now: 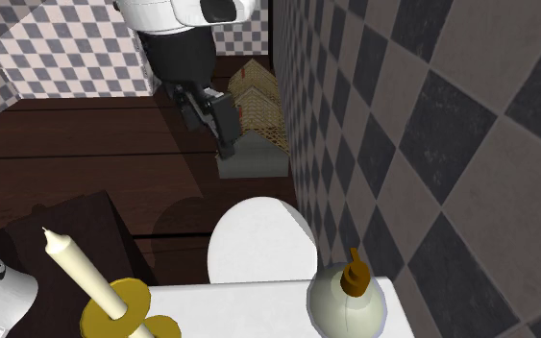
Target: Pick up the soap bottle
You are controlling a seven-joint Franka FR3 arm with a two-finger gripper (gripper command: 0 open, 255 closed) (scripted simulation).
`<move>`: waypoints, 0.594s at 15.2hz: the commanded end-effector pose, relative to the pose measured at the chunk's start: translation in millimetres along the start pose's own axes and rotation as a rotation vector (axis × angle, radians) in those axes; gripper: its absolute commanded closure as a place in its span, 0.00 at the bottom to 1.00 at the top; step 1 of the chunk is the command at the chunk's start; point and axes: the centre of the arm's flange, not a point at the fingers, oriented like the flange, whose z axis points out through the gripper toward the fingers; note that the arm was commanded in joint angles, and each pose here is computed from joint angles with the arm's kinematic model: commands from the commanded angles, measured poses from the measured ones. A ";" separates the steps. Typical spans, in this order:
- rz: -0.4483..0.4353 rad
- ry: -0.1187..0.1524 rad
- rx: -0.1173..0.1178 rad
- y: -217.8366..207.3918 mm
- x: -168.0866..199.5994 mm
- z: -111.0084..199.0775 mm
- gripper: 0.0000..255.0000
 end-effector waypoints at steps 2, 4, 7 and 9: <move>0.004 -0.004 -0.004 33.6 8.3 16.4 0.00; 0.007 -0.007 -0.006 56.8 14.1 27.2 0.00; 0.012 -0.011 -0.009 91.6 22.7 43.4 0.00; 0.016 -0.014 -0.011 114.9 28.3 54.2 0.00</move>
